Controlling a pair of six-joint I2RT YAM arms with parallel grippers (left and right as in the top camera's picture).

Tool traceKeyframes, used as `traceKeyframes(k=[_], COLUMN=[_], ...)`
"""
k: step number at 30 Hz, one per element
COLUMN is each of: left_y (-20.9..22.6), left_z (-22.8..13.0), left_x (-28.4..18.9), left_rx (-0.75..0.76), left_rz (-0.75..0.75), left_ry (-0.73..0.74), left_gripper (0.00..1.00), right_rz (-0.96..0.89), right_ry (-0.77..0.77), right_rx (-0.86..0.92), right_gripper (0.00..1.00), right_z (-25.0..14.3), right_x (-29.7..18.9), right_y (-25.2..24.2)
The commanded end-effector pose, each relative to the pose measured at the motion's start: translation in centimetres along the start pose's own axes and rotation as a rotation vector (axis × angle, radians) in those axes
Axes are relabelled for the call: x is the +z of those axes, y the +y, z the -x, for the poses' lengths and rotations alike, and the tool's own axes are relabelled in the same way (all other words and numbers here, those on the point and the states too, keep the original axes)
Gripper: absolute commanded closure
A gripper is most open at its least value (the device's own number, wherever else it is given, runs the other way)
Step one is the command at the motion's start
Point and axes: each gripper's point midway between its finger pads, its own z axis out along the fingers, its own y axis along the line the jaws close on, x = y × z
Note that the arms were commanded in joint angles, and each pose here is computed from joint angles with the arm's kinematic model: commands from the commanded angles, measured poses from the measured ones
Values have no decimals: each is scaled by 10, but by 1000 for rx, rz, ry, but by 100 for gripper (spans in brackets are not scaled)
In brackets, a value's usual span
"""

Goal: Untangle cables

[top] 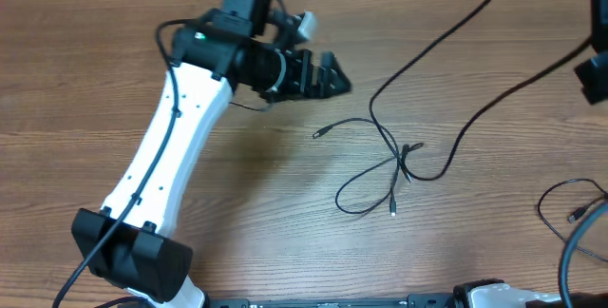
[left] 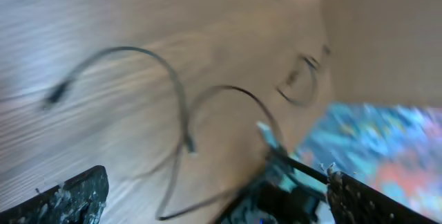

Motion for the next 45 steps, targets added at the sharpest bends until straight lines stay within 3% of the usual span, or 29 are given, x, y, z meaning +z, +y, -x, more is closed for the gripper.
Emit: traceKeyframes(k=[1, 15, 19, 23, 28, 31, 33, 37, 42, 45], left_y=[-42, -70, -64, -26, 59, 92, 103, 82, 6, -21], left_z=[-11, 2, 11, 28, 35, 28, 23, 20, 4, -14], left_x=[-1, 9, 12, 10, -20, -44, -54, -33, 0, 7], left_rx=[128, 165, 182, 121, -60, -199, -266, -207, 232, 395], left_rz=[-126, -179, -122, 102, 579, 767, 814, 596, 152, 8], left_ry=[22, -30, -74, -165, -286, -344, -361, -243, -38, 31], left_gripper=[0, 1, 0, 1, 0, 0, 0, 0, 0, 1], right_rz=[-20, 6, 26, 31, -14, -48, -48, -49, -49, -49], right_ry=[-5, -36, -35, -35, -48, -61, -68, -64, -58, -56], right_rx=[41, 94, 96, 95, 90, 88, 87, 88, 90, 90], right_gripper=[96, 96, 96, 96, 96, 96, 96, 96, 96, 96], right_z=[0, 8, 9, 9, 12, 15, 17, 16, 15, 14], right_x=[8, 6, 6, 5, 1, -3, -7, -8, -7, -7], right_y=[-6, -1, 2, 4, -3, -8, -7, -7, -7, -7])
